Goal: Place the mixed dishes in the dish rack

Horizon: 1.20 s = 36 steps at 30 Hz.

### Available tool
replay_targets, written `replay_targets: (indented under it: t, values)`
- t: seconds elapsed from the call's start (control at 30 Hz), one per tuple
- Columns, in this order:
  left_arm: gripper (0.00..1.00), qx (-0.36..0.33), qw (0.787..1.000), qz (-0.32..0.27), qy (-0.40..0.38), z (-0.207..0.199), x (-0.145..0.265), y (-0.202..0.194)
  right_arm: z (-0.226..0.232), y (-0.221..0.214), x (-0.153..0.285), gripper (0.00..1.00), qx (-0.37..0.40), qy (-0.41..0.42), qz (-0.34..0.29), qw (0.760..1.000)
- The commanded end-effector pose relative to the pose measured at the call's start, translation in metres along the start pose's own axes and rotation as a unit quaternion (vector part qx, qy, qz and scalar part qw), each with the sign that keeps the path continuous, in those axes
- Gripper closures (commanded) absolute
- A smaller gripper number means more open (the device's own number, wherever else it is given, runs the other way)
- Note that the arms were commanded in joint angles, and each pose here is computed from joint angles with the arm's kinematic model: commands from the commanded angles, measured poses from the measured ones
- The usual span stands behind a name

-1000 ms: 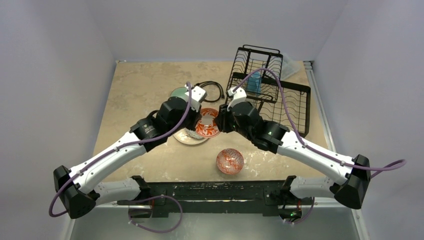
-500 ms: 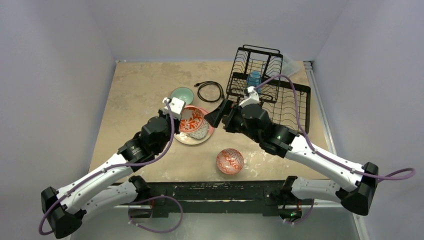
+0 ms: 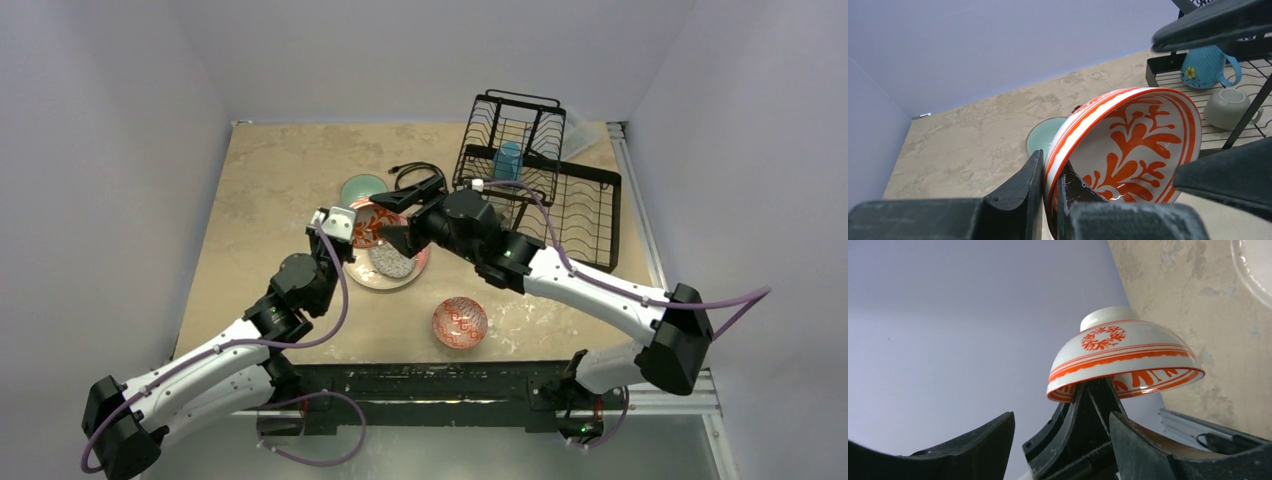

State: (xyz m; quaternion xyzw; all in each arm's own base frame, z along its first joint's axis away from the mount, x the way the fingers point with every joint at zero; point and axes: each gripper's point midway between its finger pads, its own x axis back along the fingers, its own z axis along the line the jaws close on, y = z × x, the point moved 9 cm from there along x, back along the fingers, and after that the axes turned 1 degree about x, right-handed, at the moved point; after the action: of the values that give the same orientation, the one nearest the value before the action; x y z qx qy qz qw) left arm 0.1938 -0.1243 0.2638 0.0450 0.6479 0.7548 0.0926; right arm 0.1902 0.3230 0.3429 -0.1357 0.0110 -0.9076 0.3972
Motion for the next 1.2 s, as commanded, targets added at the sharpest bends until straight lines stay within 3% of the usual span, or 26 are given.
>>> replay_targets:
  t: [0.0,0.33,0.7,1.0,1.07,1.17]
  values:
    - [1.00,0.048,0.995,-0.091,0.022,0.008,-0.002,0.034,0.035,-0.007,-0.005,0.33,-0.105,0.058,0.001,0.993]
    - [1.00,0.051,0.994,-0.096,0.007,0.004,-0.001,0.033,0.032,-0.002,-0.028,0.49,-0.135,0.033,-0.054,0.989]
    - [1.00,0.045,0.994,-0.099,0.005,0.003,0.001,0.035,0.045,0.000,-0.046,0.50,-0.101,-0.002,-0.118,0.988]
    - [1.00,0.020,0.994,-0.104,0.012,0.003,0.004,0.038,0.034,-0.005,-0.064,0.60,-0.091,-0.043,-0.129,0.987]
    - [1.00,0.013,0.994,-0.104,0.014,0.003,0.005,0.038,0.031,-0.004,-0.065,0.66,-0.088,-0.045,-0.136,0.986]
    - [1.00,0.002,0.994,-0.107,0.017,0.003,0.006,0.039,0.032,-0.003,-0.065,0.88,-0.087,-0.042,-0.146,0.985]
